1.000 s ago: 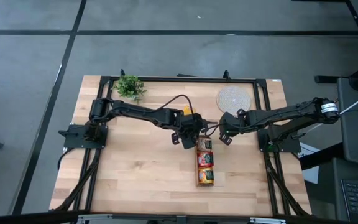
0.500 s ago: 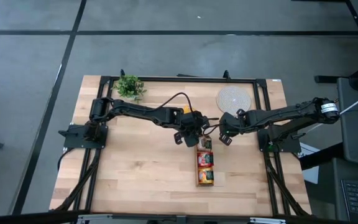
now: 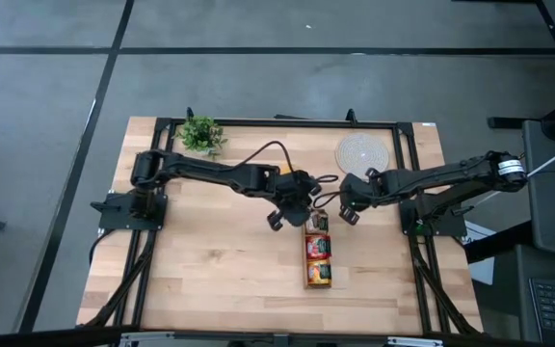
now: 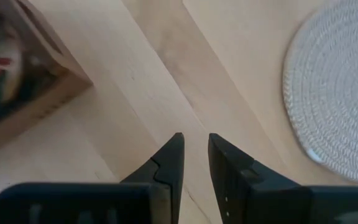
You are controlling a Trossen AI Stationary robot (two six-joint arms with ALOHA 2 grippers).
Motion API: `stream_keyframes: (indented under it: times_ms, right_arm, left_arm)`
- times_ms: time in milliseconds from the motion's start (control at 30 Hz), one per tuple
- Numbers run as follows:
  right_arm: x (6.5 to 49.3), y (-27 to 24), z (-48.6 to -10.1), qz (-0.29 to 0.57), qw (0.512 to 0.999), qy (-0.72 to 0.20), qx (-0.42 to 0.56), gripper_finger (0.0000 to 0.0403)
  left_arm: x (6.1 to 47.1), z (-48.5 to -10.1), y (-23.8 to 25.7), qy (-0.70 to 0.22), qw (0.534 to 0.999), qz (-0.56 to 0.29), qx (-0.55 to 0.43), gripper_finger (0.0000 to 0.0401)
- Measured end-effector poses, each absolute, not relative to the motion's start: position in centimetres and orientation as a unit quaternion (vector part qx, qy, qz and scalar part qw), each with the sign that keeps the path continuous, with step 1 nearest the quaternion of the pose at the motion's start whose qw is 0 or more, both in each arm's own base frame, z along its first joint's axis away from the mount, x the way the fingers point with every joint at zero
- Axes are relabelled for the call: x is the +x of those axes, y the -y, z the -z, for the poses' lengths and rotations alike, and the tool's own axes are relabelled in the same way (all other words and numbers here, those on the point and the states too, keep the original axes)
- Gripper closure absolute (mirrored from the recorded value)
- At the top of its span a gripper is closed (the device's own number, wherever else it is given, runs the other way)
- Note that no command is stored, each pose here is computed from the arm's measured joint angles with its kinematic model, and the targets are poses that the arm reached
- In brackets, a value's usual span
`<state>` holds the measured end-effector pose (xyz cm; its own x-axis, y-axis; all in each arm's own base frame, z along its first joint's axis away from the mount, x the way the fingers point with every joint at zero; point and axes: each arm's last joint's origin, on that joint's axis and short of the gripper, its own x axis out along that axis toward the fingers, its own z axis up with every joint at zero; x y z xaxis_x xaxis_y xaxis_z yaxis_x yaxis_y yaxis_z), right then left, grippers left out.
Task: Pick & Place Tea
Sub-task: Put the brown tea bag into the left section of the wooden organizer
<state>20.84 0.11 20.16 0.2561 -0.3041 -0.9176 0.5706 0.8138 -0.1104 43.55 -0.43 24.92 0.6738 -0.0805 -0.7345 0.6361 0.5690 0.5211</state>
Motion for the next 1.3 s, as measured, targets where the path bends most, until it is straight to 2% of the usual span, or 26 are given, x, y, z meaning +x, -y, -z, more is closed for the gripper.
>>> stream_keyframes:
  times_ms: [167, 267, 500, 633, 733, 833, 1033, 1300]
  right_arm:
    - [21.2, -0.2, -21.5, 0.261, 0.802, -0.522, 0.124, 0.0327]
    - [21.1, -0.3, -22.1, 0.236, 0.808, -0.518, 0.148, 0.0327]
    - [21.3, -1.5, -22.2, 0.205, 0.812, -0.515, 0.182, 0.0329]
    - [21.4, -2.4, -22.3, 0.192, 0.819, -0.507, 0.187, 0.0359]
    - [21.5, -2.8, -22.3, 0.188, 0.824, -0.499, 0.192, 0.0392]
    - [21.7, -3.0, -22.0, 0.187, 0.829, -0.486, 0.201, 0.0394]
    - [21.7, -3.0, -19.6, 0.183, 0.841, -0.454, 0.231, 0.0398]
    - [21.8, -3.1, -18.1, 0.166, 0.856, -0.422, 0.247, 0.0399]
  left_arm:
    - [42.2, -25.6, 0.3, -0.346, 0.862, 0.305, 0.212, 0.0299]
    - [41.9, -24.5, 0.0, -0.360, 0.868, 0.305, 0.154, 0.0300]
    - [42.1, -21.3, 0.4, -0.356, 0.896, 0.210, 0.163, 0.0328]
    - [42.2, -20.3, 0.6, -0.340, 0.914, 0.149, 0.161, 0.0355]
    - [41.9, -19.5, 0.9, -0.341, 0.918, 0.135, 0.153, 0.0379]
    - [41.8, -19.2, 1.4, -0.332, 0.921, 0.131, 0.158, 0.0397]
    - [41.8, -19.0, 2.1, -0.325, 0.925, 0.098, 0.169, 0.0397]
    - [42.2, -19.4, 2.3, -0.296, 0.934, 0.092, 0.176, 0.0399]
